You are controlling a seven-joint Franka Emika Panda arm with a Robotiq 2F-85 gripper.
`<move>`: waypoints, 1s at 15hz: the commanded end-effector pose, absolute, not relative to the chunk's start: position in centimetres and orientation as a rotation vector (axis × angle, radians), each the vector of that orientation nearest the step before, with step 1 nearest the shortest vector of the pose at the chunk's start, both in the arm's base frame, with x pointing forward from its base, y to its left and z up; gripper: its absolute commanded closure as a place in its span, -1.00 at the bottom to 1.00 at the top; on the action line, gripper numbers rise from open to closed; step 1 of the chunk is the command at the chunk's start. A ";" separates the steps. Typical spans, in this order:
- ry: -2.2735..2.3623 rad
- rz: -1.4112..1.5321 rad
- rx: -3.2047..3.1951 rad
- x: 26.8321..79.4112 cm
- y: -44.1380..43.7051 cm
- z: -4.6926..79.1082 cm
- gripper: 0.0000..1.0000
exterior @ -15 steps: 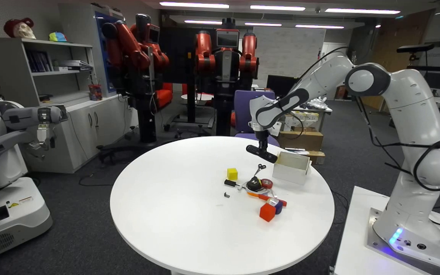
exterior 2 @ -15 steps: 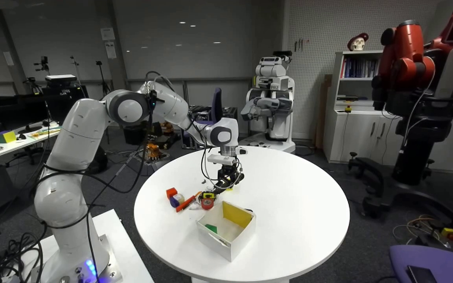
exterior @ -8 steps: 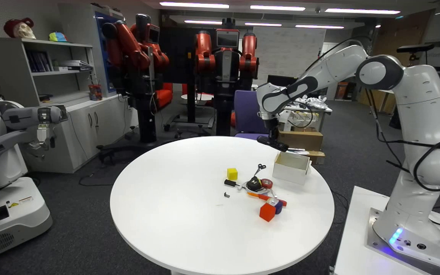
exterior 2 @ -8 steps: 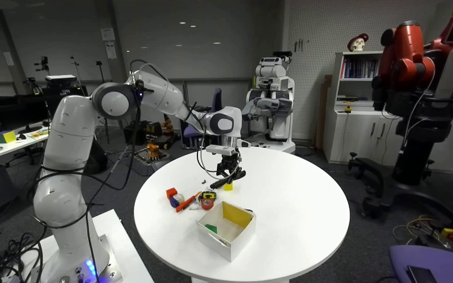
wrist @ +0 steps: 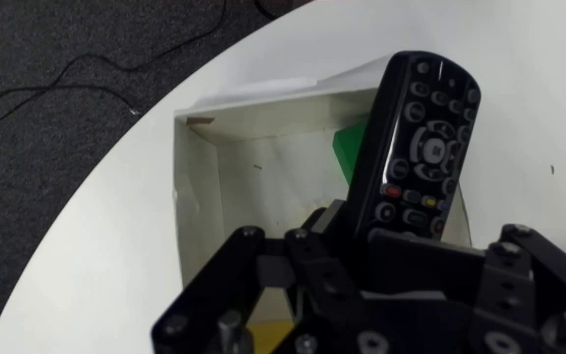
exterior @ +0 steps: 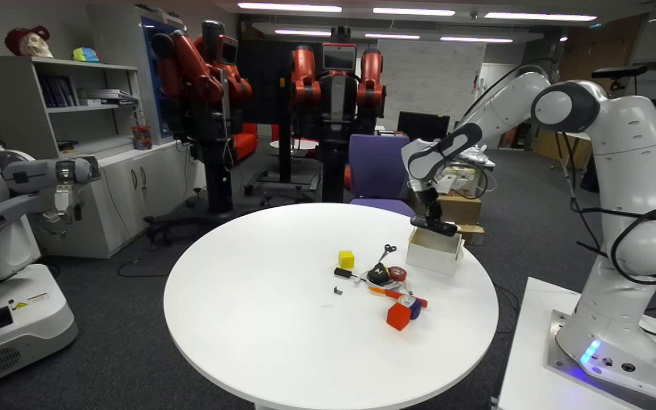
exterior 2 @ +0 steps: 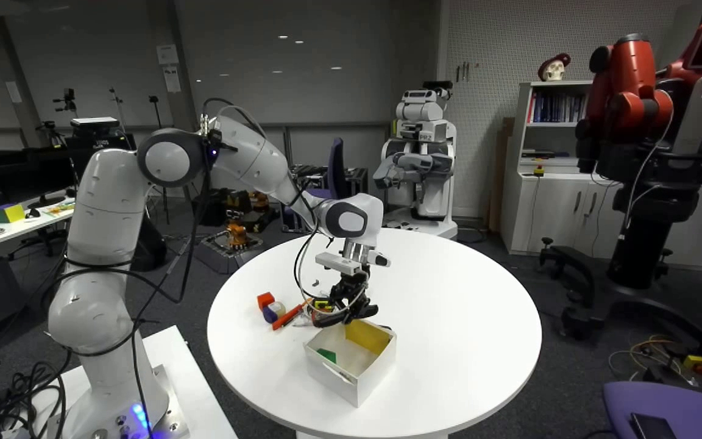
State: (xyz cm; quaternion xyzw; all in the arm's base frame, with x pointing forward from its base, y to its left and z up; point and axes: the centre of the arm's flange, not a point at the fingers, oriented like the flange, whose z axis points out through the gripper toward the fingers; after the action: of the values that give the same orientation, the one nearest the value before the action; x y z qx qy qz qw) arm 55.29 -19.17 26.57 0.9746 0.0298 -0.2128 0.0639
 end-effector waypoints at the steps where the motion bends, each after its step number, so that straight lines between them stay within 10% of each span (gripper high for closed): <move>1: 0.090 -0.704 2.949 51.3 -20.4 25.3 0.96; 10: -0.010 -0.768 2.946 50.4 -22.5 22.9 0.96; 12: -0.025 -0.749 2.958 50.8 -22.3 23.3 0.32; 15: -0.028 -0.684 2.983 51.4 -22.0 24.5 0.16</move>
State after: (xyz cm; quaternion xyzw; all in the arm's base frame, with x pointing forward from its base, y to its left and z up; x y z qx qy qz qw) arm 51.07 -22.01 22.91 0.9669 -0.0033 -0.2512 0.0448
